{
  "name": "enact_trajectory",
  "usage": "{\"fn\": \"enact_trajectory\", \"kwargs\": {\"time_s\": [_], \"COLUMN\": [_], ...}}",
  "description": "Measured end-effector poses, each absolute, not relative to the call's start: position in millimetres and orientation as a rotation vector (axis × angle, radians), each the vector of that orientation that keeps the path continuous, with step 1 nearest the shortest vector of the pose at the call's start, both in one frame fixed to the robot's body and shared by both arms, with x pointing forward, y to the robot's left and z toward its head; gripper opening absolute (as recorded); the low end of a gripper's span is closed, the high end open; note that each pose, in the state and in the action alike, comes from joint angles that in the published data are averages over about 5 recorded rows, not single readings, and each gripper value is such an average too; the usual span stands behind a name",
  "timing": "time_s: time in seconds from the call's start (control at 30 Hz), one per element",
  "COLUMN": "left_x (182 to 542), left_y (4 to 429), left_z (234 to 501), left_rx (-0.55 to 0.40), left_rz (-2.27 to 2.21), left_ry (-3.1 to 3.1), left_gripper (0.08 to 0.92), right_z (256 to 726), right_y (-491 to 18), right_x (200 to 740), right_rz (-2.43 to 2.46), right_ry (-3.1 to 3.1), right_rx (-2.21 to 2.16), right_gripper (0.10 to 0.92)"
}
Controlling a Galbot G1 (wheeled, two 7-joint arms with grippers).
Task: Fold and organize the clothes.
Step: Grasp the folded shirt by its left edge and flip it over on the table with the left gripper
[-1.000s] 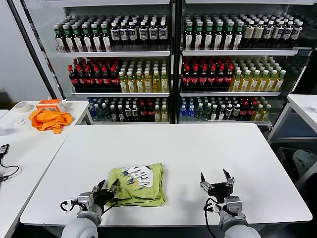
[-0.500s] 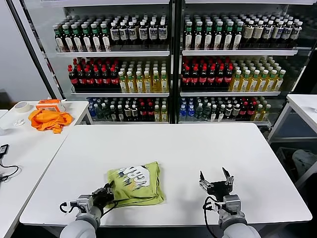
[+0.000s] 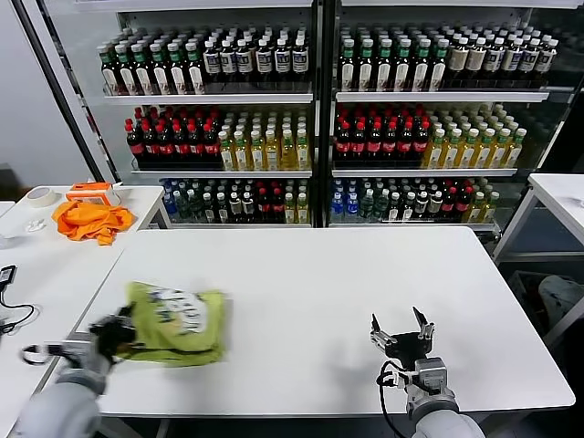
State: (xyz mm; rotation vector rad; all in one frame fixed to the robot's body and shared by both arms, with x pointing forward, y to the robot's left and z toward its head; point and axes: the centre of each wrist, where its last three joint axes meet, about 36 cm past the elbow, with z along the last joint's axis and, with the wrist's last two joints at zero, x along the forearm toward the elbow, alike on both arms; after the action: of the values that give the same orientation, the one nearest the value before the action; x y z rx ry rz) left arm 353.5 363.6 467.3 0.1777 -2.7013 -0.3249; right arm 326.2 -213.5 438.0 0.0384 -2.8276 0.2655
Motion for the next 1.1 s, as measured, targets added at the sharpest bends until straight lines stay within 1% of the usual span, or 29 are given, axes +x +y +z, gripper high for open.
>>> {"fn": "enact_trajectory", "kwargs": {"time_s": [0.07, 0.13, 0.23, 0.3, 0.37, 0.57, 0.73, 0.87, 1.0, 1.1], "left_x": [352, 351, 349, 347, 345, 342, 345, 350, 359, 368], "left_y": [380, 388, 384, 373, 356, 295, 252, 225, 203, 189], "left_z": [479, 489, 502, 507, 508, 495, 488, 484, 479, 474], "left_rx": [0.214, 0.226, 0.192, 0.136, 0.058, -0.203, -0.362, -0.447, -0.493, -0.498], "left_rz": [-0.371, -0.395, -0.394, -0.378, -0.355, -0.235, -0.12, -0.029, 0.059, 0.13], "left_ry": [-2.702, -2.711, -2.739, -2.758, -2.77, -2.772, -2.773, -2.769, -2.757, -2.742], "left_gripper": [0.085, 0.085, 0.085, 0.085, 0.085, 0.085, 0.085, 0.085, 0.094, 0.149], "right_z": [438, 438, 437, 437, 437, 436, 436, 439, 444, 447], "right_y": [-213, -212, -211, -212, -212, -211, -212, -213, -213, -214], "right_x": [327, 327, 326, 326, 325, 322, 321, 321, 322, 323], "right_rz": [0.264, 0.265, 0.268, 0.269, 0.27, 0.273, 0.274, 0.276, 0.276, 0.277], "right_ry": [-2.829, -2.829, -2.826, -2.824, -2.822, -2.815, -2.815, -2.82, -2.829, -2.835], "right_rx": [0.042, 0.046, 0.05, 0.049, 0.048, 0.043, 0.036, 0.031, 0.027, 0.024], "right_gripper": [0.823, 0.823, 0.823, 0.823, 0.823, 0.823, 0.823, 0.823, 0.823, 0.823]}}
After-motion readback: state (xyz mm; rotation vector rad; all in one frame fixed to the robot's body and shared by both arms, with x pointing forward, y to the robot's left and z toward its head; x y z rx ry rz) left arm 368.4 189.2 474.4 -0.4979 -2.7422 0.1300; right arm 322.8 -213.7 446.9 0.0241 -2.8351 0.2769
